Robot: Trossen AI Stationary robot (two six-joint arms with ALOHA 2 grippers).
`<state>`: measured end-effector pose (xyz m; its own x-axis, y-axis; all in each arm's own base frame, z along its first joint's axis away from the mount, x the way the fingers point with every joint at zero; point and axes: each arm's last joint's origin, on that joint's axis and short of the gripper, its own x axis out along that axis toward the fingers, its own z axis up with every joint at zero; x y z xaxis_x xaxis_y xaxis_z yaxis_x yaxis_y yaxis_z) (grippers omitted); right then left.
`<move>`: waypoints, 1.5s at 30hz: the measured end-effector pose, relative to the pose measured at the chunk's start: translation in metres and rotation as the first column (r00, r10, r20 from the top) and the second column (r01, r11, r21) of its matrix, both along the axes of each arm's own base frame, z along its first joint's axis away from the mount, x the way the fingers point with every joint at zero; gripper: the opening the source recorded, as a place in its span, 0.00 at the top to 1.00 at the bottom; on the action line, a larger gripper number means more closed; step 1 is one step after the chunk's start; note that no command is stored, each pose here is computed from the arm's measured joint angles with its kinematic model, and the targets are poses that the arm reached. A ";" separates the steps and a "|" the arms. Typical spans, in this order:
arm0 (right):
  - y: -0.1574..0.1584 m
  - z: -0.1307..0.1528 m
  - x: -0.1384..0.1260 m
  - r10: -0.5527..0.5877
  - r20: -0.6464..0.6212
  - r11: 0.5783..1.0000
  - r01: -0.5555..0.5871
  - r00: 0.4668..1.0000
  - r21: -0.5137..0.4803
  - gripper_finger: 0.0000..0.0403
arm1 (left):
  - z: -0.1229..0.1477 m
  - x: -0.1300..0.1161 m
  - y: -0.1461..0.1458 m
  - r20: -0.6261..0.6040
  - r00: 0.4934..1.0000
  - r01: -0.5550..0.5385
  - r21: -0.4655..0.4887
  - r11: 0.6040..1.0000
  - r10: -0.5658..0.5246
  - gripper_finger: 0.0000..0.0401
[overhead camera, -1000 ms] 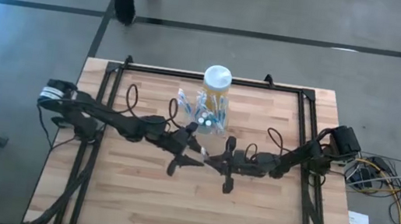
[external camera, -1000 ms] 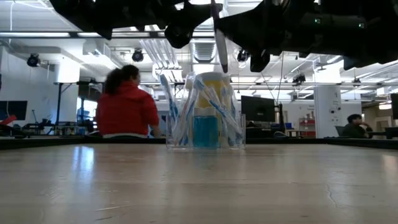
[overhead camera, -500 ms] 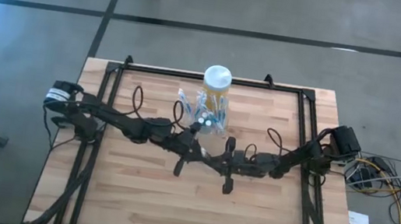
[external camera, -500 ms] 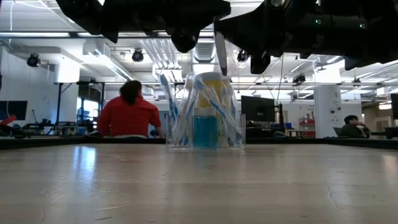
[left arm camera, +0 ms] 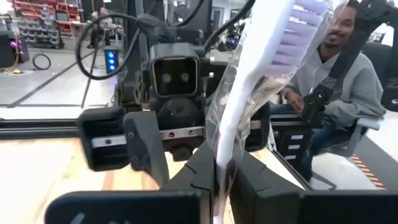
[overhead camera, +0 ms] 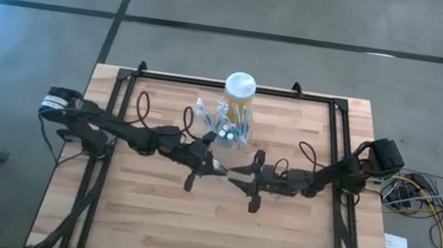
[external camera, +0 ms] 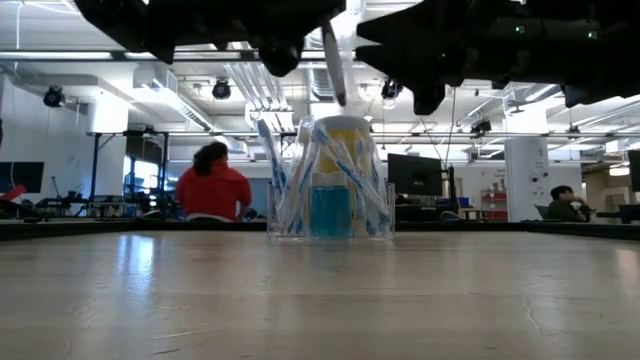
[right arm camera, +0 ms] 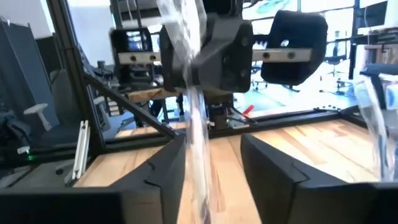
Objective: Pick & Place toothbrushing station
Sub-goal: Put the violet toothbrush into the transparent organizer
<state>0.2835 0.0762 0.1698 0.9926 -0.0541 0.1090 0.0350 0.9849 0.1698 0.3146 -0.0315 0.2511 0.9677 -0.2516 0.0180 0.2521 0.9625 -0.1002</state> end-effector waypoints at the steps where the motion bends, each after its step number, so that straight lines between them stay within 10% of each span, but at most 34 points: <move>1: -0.001 0.001 -0.003 0.002 0.003 1.000 -0.002 1.000 0.002 0.60 | 0.001 -0.004 0.001 0.005 1.000 -0.005 0.000 1.000 0.005 0.94; 10: 0.002 0.007 -0.049 -0.024 0.015 0.998 0.023 1.000 0.056 0.70 | -0.009 -0.025 0.026 -0.021 0.967 -0.256 -0.023 0.966 0.256 0.94; 16: 0.000 -0.001 -0.073 -0.084 -0.014 0.996 0.084 0.996 0.018 0.95 | -0.009 0.003 0.049 -0.017 0.935 -0.355 -0.029 0.934 0.355 0.94; 23: -0.002 -0.005 -0.079 -0.082 -0.023 0.996 0.083 0.996 0.024 0.98 | -0.029 0.038 0.074 0.031 0.817 -0.573 -0.065 0.817 0.575 0.94; 35: 0.002 -0.004 -0.079 -0.054 -0.024 0.998 0.054 0.998 0.012 0.98 | -0.083 0.080 0.093 -0.056 0.753 -0.655 -0.151 0.740 0.655 0.94; 45: 0.003 -0.003 -0.078 -0.050 -0.017 0.999 0.050 0.999 0.020 0.98 | -0.104 0.087 0.094 -0.105 0.759 -0.651 -0.074 0.756 0.643 0.94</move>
<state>0.2052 0.0793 0.1672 0.9902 -0.1056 0.0911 0.0870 0.9782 0.1887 0.4021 0.0625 0.1472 0.8983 0.4345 -0.0651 -0.4384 0.8768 -0.1975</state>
